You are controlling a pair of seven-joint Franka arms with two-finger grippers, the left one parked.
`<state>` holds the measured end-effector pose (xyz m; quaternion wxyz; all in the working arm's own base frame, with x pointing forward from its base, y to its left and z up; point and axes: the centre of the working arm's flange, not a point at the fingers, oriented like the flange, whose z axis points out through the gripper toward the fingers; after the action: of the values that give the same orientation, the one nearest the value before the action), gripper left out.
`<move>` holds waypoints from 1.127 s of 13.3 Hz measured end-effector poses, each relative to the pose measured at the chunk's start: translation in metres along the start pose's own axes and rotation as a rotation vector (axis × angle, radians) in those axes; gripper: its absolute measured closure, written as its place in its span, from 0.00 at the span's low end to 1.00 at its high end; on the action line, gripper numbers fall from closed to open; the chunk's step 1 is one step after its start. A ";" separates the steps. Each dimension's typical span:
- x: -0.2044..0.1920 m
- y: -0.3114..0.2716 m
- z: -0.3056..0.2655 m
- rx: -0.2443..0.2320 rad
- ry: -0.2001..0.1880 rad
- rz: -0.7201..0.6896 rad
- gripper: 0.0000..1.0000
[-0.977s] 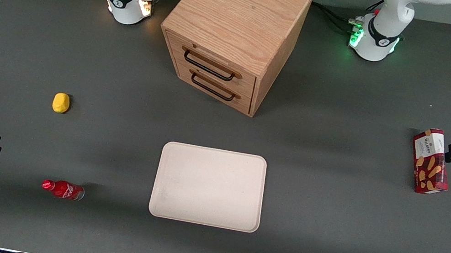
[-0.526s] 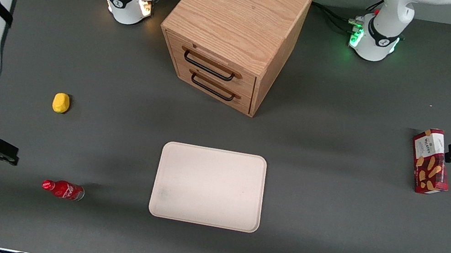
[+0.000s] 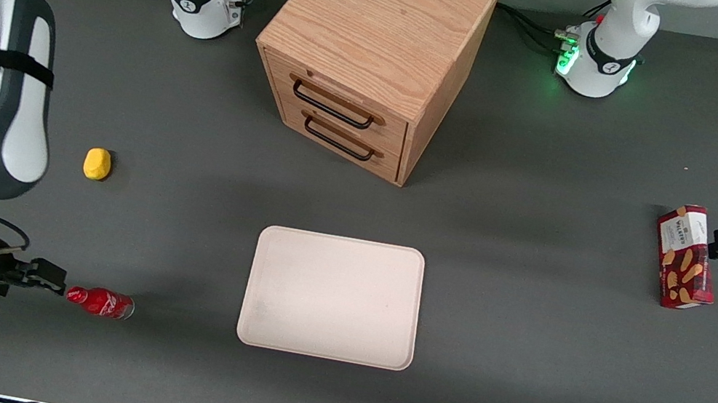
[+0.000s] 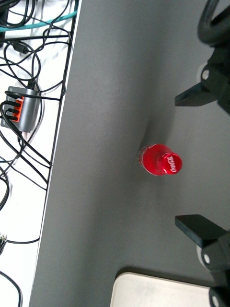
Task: Place coke bottle on tray
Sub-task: 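Close the right gripper around the red bottle's body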
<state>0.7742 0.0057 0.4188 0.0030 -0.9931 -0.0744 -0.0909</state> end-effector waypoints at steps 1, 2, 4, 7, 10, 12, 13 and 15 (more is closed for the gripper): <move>0.000 -0.001 0.011 0.002 0.004 0.001 0.00; 0.000 -0.002 0.020 0.012 0.004 0.005 0.00; -0.002 -0.008 0.037 0.041 -0.009 0.013 0.00; -0.003 -0.013 0.066 0.043 -0.016 0.011 0.00; -0.011 -0.012 0.091 0.043 -0.035 0.016 0.00; -0.013 -0.012 0.094 0.044 -0.043 0.017 0.00; -0.013 -0.011 0.094 0.043 -0.044 0.017 0.00; -0.013 -0.010 0.093 0.042 -0.041 0.018 0.00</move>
<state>0.7771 0.0156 0.3255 0.0229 -0.9951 -0.0672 -0.0689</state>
